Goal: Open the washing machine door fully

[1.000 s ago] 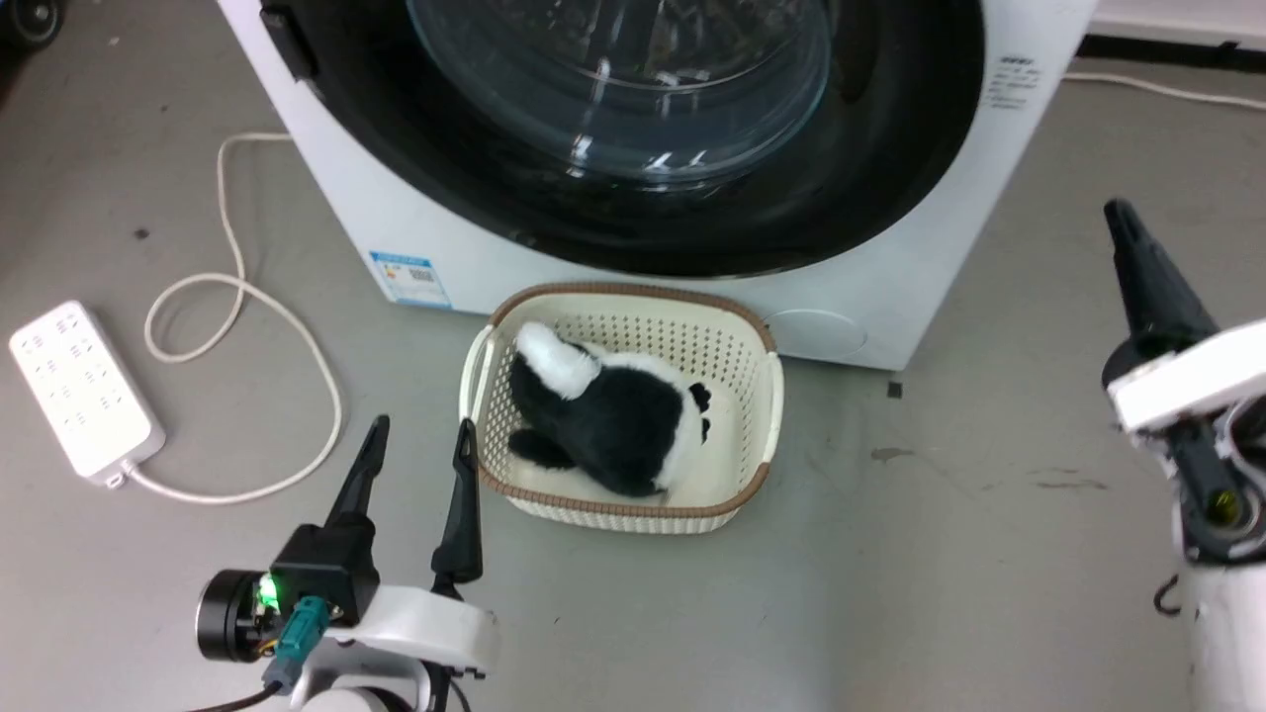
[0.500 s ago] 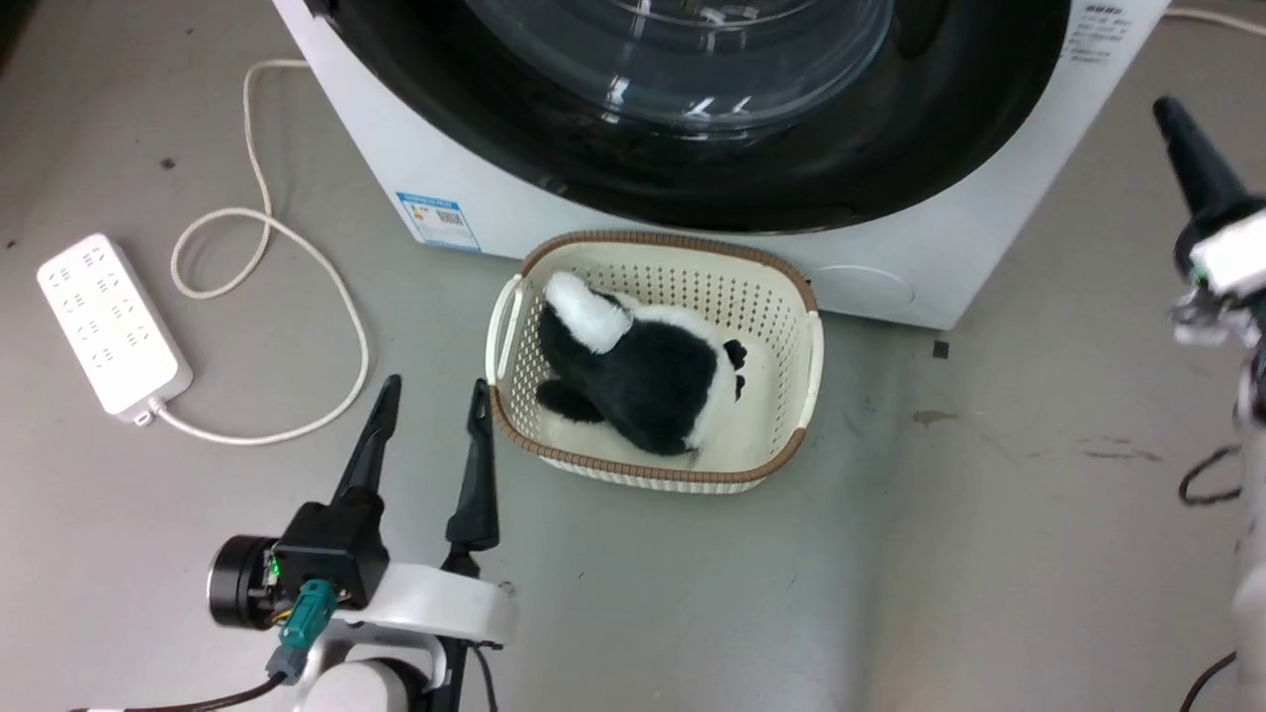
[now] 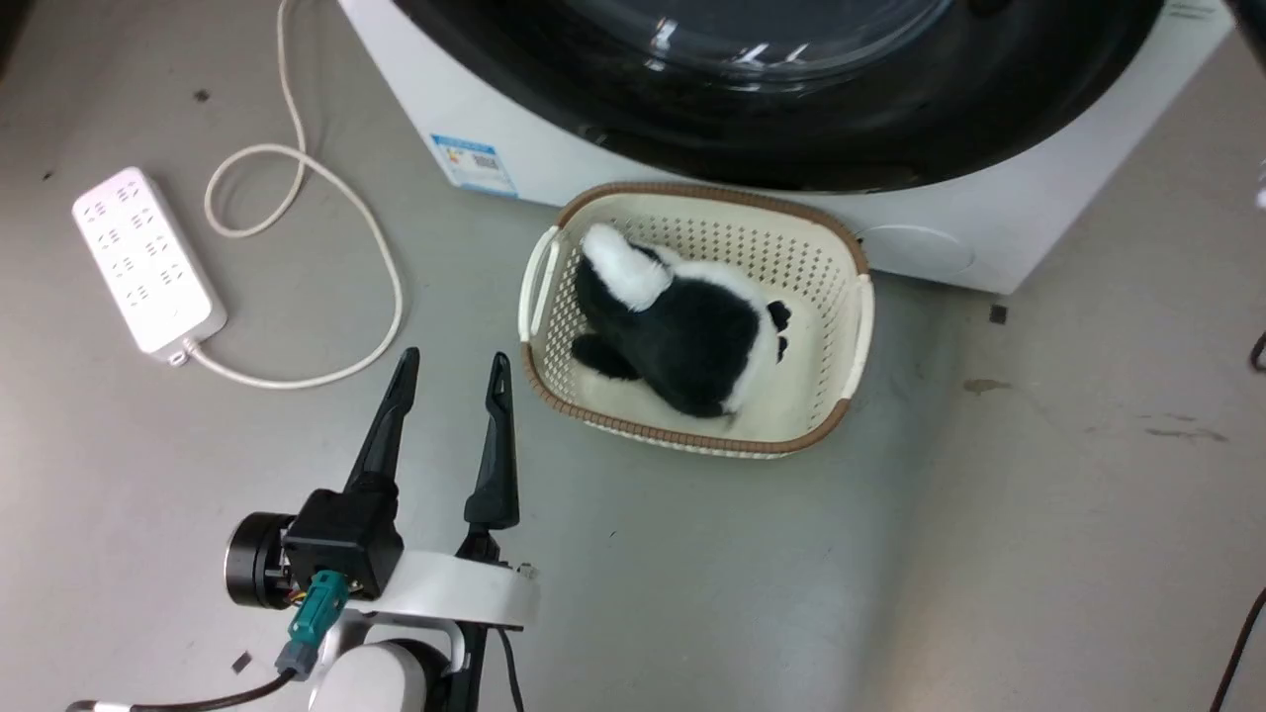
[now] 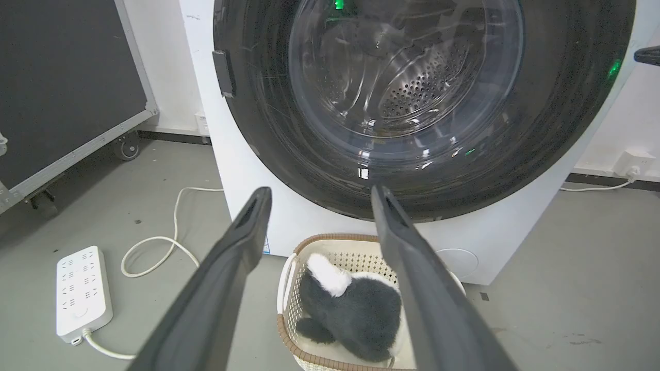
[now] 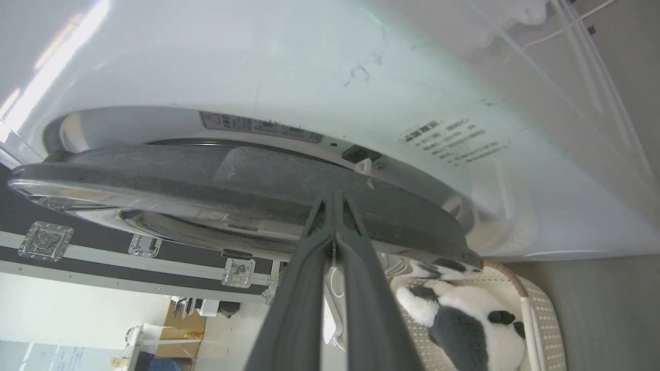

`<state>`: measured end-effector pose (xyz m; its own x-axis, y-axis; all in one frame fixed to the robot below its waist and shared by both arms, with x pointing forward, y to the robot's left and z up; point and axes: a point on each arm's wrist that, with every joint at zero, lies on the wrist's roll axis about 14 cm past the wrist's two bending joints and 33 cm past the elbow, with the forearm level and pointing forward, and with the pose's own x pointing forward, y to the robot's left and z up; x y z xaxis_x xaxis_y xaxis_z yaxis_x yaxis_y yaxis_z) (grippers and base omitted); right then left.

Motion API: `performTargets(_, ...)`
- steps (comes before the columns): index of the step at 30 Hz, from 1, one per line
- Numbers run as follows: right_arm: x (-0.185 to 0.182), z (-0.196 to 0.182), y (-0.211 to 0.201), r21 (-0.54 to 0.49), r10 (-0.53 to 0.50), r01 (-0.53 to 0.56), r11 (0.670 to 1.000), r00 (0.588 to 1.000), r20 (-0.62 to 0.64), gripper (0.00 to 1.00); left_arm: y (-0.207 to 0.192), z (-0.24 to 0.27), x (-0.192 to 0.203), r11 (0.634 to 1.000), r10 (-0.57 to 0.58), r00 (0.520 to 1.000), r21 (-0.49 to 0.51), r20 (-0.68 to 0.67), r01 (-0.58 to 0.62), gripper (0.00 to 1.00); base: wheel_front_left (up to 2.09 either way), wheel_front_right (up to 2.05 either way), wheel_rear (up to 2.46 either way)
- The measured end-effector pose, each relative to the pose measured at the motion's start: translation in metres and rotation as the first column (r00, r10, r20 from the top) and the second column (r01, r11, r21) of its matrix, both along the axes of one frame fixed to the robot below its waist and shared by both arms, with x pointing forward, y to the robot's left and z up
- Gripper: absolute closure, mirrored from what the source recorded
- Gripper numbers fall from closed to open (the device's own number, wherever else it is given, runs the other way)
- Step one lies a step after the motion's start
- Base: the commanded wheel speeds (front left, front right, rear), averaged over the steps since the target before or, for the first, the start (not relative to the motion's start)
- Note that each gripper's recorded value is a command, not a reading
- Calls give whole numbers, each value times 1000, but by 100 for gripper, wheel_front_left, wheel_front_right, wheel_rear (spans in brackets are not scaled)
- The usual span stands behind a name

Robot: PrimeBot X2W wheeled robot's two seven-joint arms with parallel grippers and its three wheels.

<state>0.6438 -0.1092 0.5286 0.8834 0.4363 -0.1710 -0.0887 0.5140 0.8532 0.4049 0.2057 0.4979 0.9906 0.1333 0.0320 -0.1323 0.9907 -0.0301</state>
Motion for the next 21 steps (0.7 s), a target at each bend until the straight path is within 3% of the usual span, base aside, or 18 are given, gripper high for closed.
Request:
performTargets(9,27,-4,13,116,73,-63,991,994,-87,100,5,-5,3,1000,24,1000,3,-5,-24,0,0,0,0)
performTargets(21,41,-3,40,287,205,-160,945,970,-134,100,10,-8,5,999,48,999,7,-2,-48,0,0,0,0)
